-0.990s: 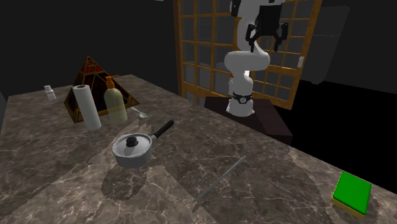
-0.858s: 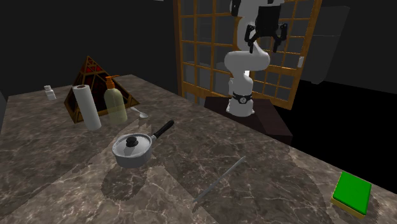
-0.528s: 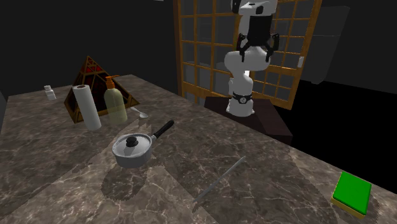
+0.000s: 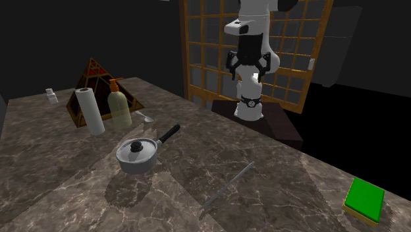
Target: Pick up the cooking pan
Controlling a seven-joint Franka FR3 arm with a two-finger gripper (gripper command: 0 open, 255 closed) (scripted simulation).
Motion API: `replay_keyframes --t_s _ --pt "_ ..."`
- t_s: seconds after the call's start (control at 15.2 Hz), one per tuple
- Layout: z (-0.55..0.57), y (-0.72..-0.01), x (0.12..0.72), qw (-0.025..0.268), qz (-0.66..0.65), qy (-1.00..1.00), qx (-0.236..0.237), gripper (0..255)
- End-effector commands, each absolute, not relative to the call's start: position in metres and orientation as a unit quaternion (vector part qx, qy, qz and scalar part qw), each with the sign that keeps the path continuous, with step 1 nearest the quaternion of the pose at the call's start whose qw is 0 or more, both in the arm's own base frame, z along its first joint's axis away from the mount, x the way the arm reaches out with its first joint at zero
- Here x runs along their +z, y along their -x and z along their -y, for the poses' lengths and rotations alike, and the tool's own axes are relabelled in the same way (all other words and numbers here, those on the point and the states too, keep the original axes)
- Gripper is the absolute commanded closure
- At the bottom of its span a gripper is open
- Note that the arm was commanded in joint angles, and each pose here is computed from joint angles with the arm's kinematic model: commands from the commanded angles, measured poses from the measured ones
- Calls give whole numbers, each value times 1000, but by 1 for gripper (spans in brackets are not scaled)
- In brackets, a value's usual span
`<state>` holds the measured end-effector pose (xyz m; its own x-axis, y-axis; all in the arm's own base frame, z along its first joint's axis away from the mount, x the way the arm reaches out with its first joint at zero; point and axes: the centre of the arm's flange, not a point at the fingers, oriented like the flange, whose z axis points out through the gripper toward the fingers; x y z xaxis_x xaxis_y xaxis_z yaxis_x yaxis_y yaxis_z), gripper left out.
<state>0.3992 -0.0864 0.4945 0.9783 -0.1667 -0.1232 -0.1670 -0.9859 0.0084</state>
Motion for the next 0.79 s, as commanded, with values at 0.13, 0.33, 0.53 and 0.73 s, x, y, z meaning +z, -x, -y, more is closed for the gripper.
replay_keyframes --t_s 0.13,0.33,0.53,0.73 --pt "123 -429 469 -6 -119 991 62 0" --pt "152 -447 450 -10 -144 988 62 0" --pt "182 -465 432 -15 -170 983 63 0" --pt "213 -480 414 -19 -195 978 63 0"
